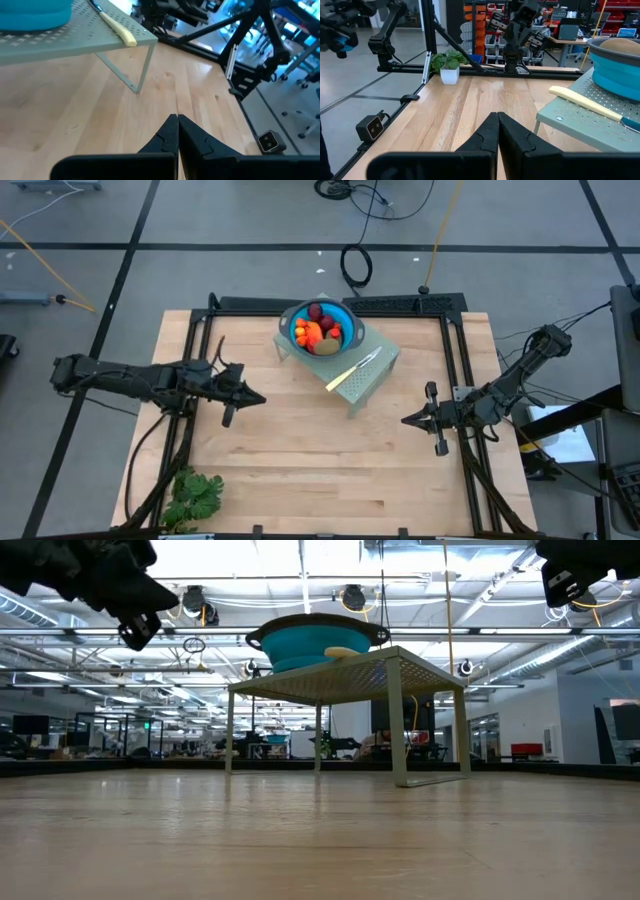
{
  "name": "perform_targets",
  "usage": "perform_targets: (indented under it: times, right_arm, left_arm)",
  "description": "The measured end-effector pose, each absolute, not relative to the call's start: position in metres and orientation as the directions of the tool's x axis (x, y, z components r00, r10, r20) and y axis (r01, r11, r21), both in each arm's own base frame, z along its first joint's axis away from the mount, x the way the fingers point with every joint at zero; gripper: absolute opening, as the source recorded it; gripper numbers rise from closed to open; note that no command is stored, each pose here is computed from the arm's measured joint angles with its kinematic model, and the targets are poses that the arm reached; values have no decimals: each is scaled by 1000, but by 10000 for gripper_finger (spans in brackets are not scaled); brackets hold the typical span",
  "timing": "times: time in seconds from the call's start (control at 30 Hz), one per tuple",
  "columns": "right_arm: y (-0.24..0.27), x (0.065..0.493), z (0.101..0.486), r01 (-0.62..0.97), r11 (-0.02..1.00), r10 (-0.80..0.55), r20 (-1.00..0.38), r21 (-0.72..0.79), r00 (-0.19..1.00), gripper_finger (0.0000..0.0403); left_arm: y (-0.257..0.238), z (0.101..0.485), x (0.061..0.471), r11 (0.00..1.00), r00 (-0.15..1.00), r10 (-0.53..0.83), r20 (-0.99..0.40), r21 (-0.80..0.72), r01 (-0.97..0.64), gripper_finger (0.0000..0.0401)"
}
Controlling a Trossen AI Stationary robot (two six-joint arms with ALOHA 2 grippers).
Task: Pick & Place Fruit
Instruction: Return to Home Position
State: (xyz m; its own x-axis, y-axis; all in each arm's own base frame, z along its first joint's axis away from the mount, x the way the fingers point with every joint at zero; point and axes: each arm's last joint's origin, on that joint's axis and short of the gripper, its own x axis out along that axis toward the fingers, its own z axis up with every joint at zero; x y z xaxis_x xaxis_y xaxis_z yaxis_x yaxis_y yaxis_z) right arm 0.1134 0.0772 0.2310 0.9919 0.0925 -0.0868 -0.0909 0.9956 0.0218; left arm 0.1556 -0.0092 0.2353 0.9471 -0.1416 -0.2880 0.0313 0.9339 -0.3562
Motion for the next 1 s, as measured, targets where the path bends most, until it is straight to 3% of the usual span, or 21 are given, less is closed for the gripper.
perform_targets:
  times: [0.3, 1.0]
  right_arm:
    - [77, 113, 231, -91, 996, 92, -87, 22, 992, 0]
    - [77, 113, 228, -79, 997, 78, -110, -2, 991, 0]
  left_arm:
    - [-7, 222, 128, 923, 976, -67, -207, -385, -18, 0]
    - [-6, 197, 98, 945, 948, 43, -314, -295, -140, 0]
